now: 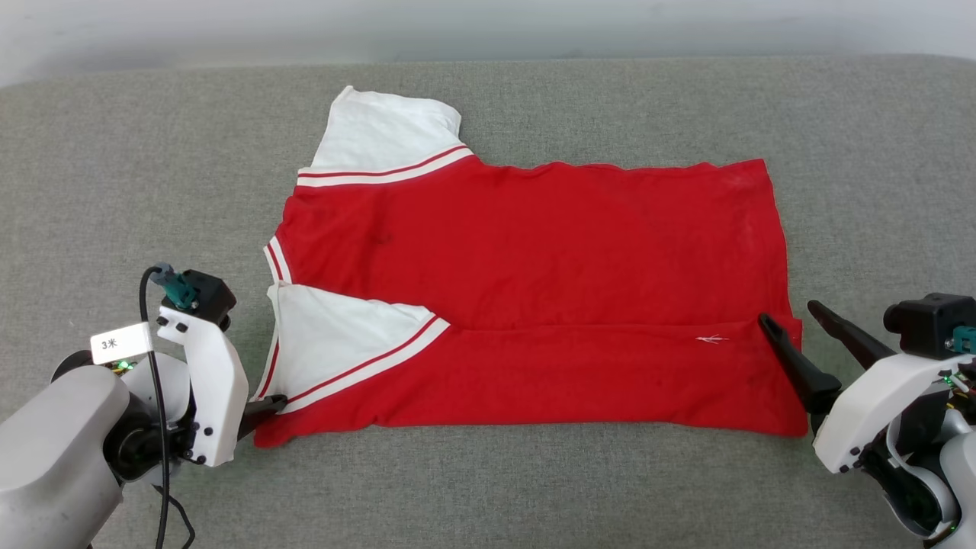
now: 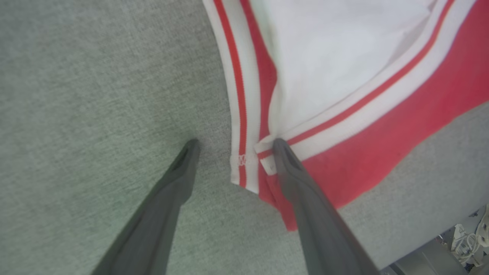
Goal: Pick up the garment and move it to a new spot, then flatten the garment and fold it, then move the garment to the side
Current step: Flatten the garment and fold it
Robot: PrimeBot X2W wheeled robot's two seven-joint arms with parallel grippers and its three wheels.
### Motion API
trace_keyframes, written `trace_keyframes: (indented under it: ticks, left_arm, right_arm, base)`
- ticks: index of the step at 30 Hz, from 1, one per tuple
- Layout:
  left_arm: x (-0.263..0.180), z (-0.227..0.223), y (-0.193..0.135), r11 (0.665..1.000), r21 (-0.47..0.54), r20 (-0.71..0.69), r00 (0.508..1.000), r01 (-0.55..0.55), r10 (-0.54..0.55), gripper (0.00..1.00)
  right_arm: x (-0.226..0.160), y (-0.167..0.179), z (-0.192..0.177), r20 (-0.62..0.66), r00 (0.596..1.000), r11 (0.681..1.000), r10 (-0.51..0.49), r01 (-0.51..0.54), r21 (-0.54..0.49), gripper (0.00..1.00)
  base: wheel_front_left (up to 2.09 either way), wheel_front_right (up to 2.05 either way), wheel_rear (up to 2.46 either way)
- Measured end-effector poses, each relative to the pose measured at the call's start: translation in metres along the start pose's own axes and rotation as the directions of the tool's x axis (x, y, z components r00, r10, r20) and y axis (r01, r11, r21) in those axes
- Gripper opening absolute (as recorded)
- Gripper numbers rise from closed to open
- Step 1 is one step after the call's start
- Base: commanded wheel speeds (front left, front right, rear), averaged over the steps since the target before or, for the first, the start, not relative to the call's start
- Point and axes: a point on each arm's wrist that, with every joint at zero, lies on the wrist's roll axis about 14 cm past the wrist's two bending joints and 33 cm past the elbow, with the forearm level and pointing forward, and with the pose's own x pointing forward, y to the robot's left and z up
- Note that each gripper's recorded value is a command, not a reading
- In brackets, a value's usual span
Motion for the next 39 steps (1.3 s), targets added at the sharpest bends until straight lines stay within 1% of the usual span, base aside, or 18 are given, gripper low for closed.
trace_keyframes:
  ticks: [1,2,8,11,16,18,20,25,27,30,35,37,39]
  left_arm:
    - [0.000,0.000,0.000,1.000,0.003,-0.002,1.000,0.000,0.000,0.49]
    - [0.000,0.000,-0.001,1.000,0.006,-0.002,1.000,0.001,-0.001,0.00]
    - [-0.006,0.002,-0.009,1.000,0.018,0.049,0.999,0.011,-0.012,0.00]
    - [-0.014,0.009,-0.009,1.000,0.028,0.093,0.996,0.006,-0.009,0.00]
    - [-0.029,0.020,-0.006,0.998,0.054,0.159,0.987,-0.011,0.002,0.00]
    - [-0.033,0.023,-0.009,0.998,0.067,0.178,0.984,-0.007,-0.004,0.00]
    - [-0.036,0.025,-0.010,0.997,0.079,0.192,0.981,-0.009,-0.006,0.00]
    - [-0.037,0.026,-0.014,0.995,0.099,0.206,0.978,-0.005,-0.015,0.00]
    - [-0.037,0.027,-0.013,0.995,0.100,0.212,0.977,-0.005,-0.017,0.00]
    - [-0.036,0.030,-0.012,0.994,0.107,0.220,0.975,-0.009,-0.015,0.00]
    - [-0.031,0.030,-0.010,0.994,0.106,0.220,0.975,-0.006,-0.017,0.00]
    - [-0.030,0.032,-0.008,0.994,0.106,0.225,0.974,-0.009,-0.015,0.00]
    - [-0.028,0.030,-0.007,0.995,0.102,0.218,0.976,-0.008,-0.014,0.00]
  right_arm:
    - [0.000,0.000,0.001,0.000,1.000,1.000,0.000,0.000,-0.003,1.00]
    - [0.000,0.000,0.002,0.001,1.000,1.000,0.001,-0.001,-0.007,1.00]
    - [-0.001,0.001,0.034,0.035,0.999,0.997,0.019,-0.017,-0.070,1.00]
    - [-0.003,0.000,0.049,0.023,0.999,0.992,0.027,-0.024,-0.120,1.00]
    - [-0.008,-0.004,0.048,-0.127,0.992,0.980,0.023,-0.047,-0.194,1.00]
    - [-0.012,-0.006,0.036,-0.237,0.971,0.976,0.011,-0.062,-0.209,1.00]
    - [-0.018,-0.009,0.024,-0.338,0.941,0.972,-0.005,-0.075,-0.224,1.00]
    - [-0.023,-0.009,0.001,-0.495,0.869,0.972,-0.015,-0.103,-0.210,1.00]
    - [-0.023,-0.010,-0.009,-0.534,0.845,0.970,-0.027,-0.107,-0.218,1.00]
    - [-0.020,-0.008,-0.028,-0.584,0.811,0.973,-0.026,-0.114,-0.201,1.00]
    - [-0.011,-0.005,-0.053,-0.631,0.775,0.981,-0.018,-0.107,-0.160,1.00]
    - [-0.007,-0.005,-0.062,-0.642,0.767,0.983,-0.017,-0.104,-0.151,1.00]
    - [-0.007,-0.004,-0.074,-0.668,0.744,0.983,-0.015,-0.111,-0.145,1.00]
  base:
    - [0.00,0.00,0.00]
    - [0.00,0.00,0.00]
    - [0.00,0.00,0.00]
    - [0.00,0.00,0.00]
    - [0.00,0.00,0.00]
    - [0.00,0.00,0.00]
    - [0.00,0.00,0.00]
    - [0.00,0.00,0.00]
    - [0.00,0.00,0.00]
    - [0.00,0.00,0.00]
    - [0.00,0.00,0.00]
    - [0.00,0.00,0.00]
    - [0.00,0.00,0.00]
